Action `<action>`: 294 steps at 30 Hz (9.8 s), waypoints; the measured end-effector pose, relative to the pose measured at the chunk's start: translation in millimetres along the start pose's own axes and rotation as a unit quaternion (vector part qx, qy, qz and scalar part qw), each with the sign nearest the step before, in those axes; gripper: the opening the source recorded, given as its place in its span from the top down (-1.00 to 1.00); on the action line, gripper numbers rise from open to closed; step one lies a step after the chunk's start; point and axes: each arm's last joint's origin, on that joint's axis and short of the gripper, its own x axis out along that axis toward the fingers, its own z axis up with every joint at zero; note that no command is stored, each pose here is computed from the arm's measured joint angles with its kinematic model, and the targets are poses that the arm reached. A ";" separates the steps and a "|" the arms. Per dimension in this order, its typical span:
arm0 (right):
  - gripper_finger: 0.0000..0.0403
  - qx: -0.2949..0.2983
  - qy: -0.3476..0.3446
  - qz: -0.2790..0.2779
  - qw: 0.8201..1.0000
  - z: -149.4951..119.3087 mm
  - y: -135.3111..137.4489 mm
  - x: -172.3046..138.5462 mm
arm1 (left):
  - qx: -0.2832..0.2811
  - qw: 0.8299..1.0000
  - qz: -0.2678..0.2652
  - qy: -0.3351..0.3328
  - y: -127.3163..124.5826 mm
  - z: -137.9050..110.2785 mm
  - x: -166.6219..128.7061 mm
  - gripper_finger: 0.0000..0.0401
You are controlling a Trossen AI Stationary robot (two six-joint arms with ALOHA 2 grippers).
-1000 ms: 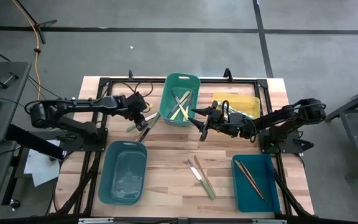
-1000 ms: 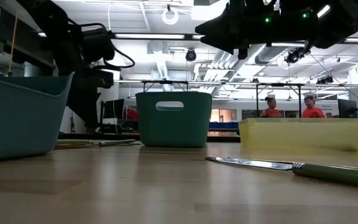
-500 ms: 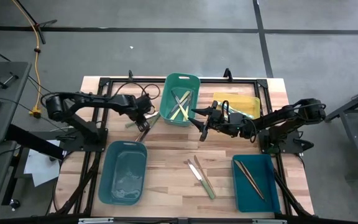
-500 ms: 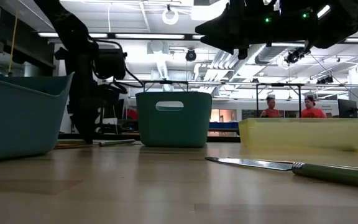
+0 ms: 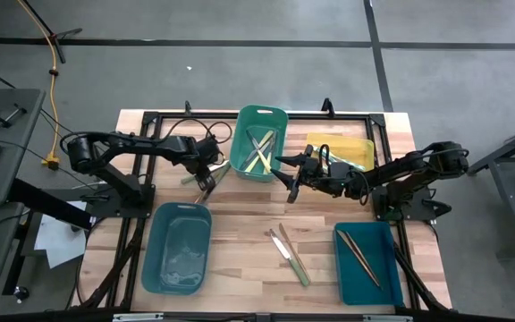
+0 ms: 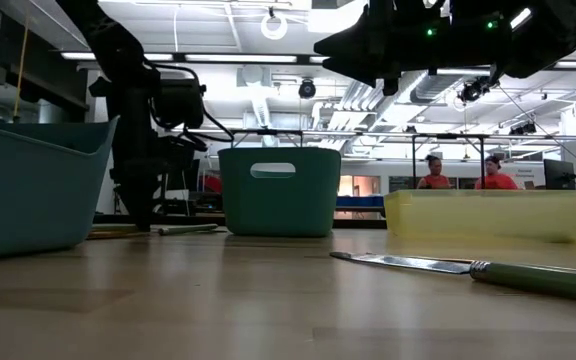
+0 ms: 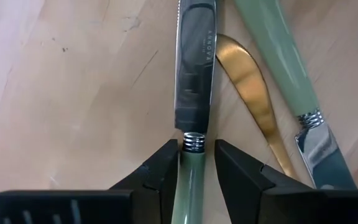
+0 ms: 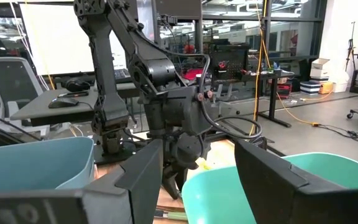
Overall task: Sort silverware by color (type)
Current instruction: Put the green knife into the left blue bin
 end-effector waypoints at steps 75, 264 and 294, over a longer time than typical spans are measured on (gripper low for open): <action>0.03 -0.008 0.020 0.000 1.000 -4.0 0.0 0.0 | 0.112 0.993 -0.010 0.046 8.7 22.3 6.2 0.23; 0.03 0.040 0.101 0.145 0.983 -17.9 7.9 -2.8 | 0.355 0.741 -0.344 -0.455 -112.1 -110.0 -191.8 0.80; 0.03 0.039 0.109 0.124 0.985 -19.8 6.6 -2.8 | 0.558 0.804 -0.179 -0.097 -170.4 -161.9 -96.0 0.80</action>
